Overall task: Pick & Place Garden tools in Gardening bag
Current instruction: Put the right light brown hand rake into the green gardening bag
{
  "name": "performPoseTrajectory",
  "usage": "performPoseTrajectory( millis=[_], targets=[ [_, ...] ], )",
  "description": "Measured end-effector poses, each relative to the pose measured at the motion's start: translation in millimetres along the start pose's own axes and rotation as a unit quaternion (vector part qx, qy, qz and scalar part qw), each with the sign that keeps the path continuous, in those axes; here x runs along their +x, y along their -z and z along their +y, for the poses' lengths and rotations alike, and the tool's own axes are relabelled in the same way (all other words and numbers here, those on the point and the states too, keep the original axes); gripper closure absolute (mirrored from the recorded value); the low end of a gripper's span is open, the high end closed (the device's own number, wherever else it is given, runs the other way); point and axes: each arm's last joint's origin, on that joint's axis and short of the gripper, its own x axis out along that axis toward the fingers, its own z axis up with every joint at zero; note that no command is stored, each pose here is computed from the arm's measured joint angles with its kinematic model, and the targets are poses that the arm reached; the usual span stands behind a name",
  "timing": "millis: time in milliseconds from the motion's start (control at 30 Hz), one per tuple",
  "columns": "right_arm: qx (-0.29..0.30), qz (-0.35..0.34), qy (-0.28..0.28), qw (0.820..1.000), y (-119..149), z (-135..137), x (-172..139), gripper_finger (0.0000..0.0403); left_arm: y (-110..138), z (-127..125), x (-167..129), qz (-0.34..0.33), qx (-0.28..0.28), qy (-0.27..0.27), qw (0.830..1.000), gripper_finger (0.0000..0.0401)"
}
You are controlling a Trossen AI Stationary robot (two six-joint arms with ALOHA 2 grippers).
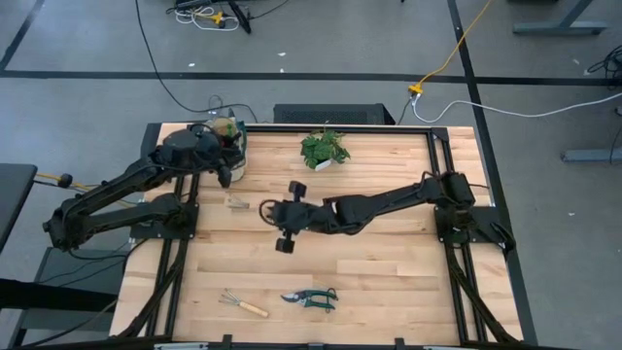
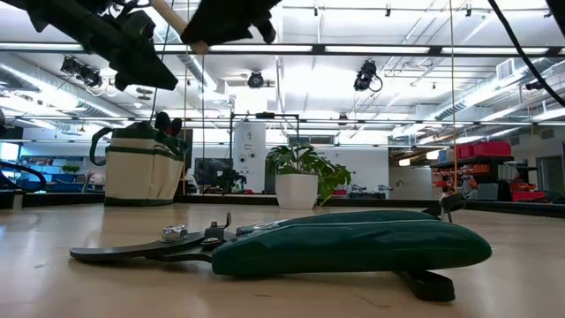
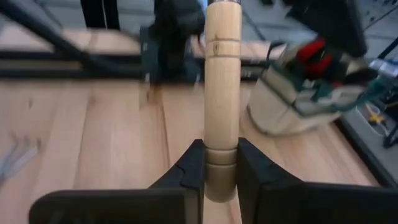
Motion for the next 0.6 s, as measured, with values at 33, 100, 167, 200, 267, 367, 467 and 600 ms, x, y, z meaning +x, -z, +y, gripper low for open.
performPoseTrajectory(
  millis=[33, 100, 167, 200, 267, 367, 467, 600],
  targets=[
    [0.005, -0.012, 0.001, 1.0, -2.5, -1.6, 0.7, 0.0357, -1.0, -0.7, 0.0, -0.004, 0.0, 0.01, 1.0, 0.0291],
    [0.011, -0.027, 0.003, 1.0, -5.7, -4.4, 1.6, 0.0357, -2.6, -1.9, -0.1, -0.011, 0.001, 0.028, 1.0, 0.0291],
    [0.016, -0.04, 0.005, 0.999, -8.7, -6.9, 2.5, 0.0357, -4.2, -2.9, -0.2, -0.018, 0.002, 0.043, 0.999, 0.0291],
    [0.019, -0.048, 0.007, 0.999, -10.3, -8.2, 2.8, 0.0357, -4.7, -3.2, -0.2, -0.02, 0.003, 0.047, 0.999, 0.0291],
    [0.028, -0.065, 0.008, 0.997, -13.8, -11.0, 3.5, 0.0357, -6.1, -3.7, -0.3, -0.027, 0.003, 0.052, 0.998, 0.0291],
    [0.037, -0.086, 0.011, 0.996, -18.1, -15.4, 4.4, 0.0357, -8.4, -4.3, -0.5, -0.038, 0.009, 0.059, 0.997, 0.0291],
    [0.044, -0.104, 0.016, 0.993, -22.0, -20.3, 5.4, 0.0357, -9.3, -4.5, -0.6, -0.044, 0.017, 0.06, 0.997, 0.0291],
    [0.048, -0.127, 0.024, 0.99, -26.8, -29.0, 7.2, 0.0357, -12.2, -6.0, -1.1, -0.058, 0.031, 0.081, 0.994, 0.0291]
  ],
)
